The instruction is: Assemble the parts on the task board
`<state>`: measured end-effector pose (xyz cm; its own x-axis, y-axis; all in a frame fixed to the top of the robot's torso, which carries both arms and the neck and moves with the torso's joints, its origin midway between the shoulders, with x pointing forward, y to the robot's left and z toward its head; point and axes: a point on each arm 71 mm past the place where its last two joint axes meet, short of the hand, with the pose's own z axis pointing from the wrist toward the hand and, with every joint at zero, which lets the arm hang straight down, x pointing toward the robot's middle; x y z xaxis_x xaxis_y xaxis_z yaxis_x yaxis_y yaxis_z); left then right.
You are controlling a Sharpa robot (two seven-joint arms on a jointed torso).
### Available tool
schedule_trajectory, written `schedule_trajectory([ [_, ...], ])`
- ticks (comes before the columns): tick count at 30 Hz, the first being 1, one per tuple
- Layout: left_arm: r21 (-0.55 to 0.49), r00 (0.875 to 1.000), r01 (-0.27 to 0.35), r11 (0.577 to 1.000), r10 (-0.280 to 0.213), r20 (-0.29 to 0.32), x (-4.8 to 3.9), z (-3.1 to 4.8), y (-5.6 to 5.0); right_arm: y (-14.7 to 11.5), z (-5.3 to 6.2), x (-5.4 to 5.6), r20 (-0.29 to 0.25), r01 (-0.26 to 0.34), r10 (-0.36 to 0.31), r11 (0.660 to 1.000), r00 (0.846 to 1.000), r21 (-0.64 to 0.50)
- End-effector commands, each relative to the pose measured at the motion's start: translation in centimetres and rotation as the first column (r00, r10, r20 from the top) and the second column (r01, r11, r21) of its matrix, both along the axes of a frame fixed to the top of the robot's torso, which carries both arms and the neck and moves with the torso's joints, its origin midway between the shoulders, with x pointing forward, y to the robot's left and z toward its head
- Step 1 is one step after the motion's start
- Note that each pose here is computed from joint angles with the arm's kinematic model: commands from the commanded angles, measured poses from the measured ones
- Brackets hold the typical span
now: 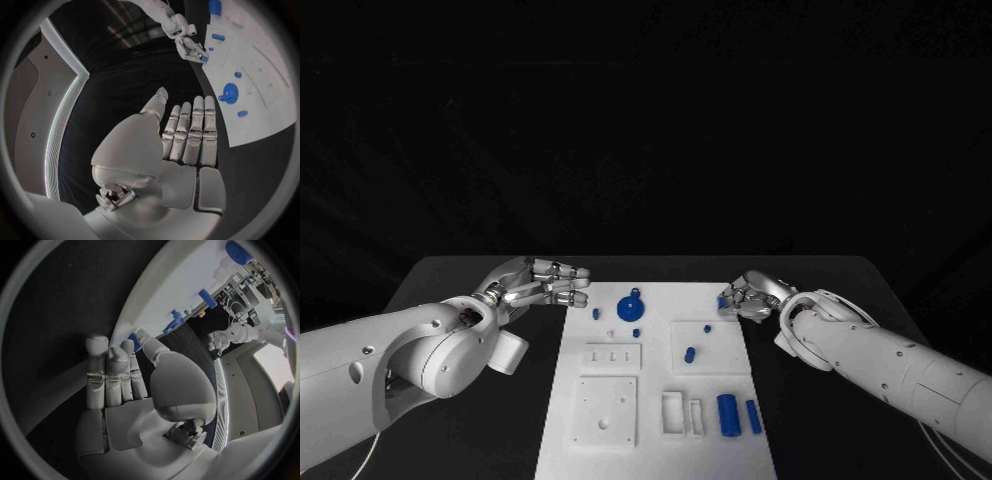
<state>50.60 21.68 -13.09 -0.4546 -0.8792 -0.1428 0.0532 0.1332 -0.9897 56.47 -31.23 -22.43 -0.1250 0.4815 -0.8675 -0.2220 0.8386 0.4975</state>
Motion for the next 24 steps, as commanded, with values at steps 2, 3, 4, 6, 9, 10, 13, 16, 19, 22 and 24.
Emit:
schedule_trajectory([
  [2,0.000,1.000,0.018,1.000,-0.018,0.006,-0.05,0.18,-0.2,0.4,0.1,-0.1,0.019,-0.005,0.005,1.000,1.000,0.005],
  [3,0.001,1.000,0.018,1.000,-0.018,0.006,-0.04,0.18,-0.3,0.5,0.1,-0.1,0.024,-0.006,0.006,1.000,1.000,0.006],
  [4,0.002,1.000,0.018,1.000,-0.018,0.006,-0.03,0.17,-0.3,0.6,0.2,-0.1,0.028,-0.007,0.007,1.000,1.000,0.008],
  [6,0.006,1.000,0.016,1.000,-0.016,0.005,0.01,0.15,-0.3,0.9,0.4,-0.2,0.038,-0.010,0.010,1.000,0.999,0.012],
  [9,0.018,1.000,0.008,1.000,-0.008,0.001,0.11,0.08,-0.3,1.5,0.8,-0.3,0.044,-0.017,0.016,1.000,0.999,0.016],
  [10,0.025,1.000,0.004,1.000,-0.004,-0.002,0.18,0.04,-0.3,1.8,1.0,-0.4,0.041,-0.022,0.022,1.000,0.999,0.015],
  [13,0.063,0.999,-0.015,0.998,0.018,-0.044,0.58,-0.38,-0.5,3.1,1.5,-0.7,0.017,-0.060,0.060,0.998,0.998,-0.012],
  [16,0.107,0.995,-0.026,0.994,0.037,-0.098,0.98,-0.89,-0.7,4.5,2.2,-0.9,0.008,-0.100,0.101,0.993,0.995,-0.055],
  [19,0.161,0.987,-0.027,0.987,0.052,-0.155,1.41,-1.43,-0.8,6.1,3.2,-1.1,0.004,-0.133,0.134,0.987,0.991,-0.090],
  [22,0.207,0.979,-0.018,0.978,0.060,-0.195,1.84,-1.78,-1.0,7.4,4.0,-1.3,0.005,-0.154,0.156,0.981,0.988,-0.114],
  [24,0.232,0.975,-0.007,0.973,0.058,-0.214,2.12,-1.88,-1.1,8.3,4.4,-1.5,0.007,-0.167,0.169,0.978,0.986,-0.127],
])
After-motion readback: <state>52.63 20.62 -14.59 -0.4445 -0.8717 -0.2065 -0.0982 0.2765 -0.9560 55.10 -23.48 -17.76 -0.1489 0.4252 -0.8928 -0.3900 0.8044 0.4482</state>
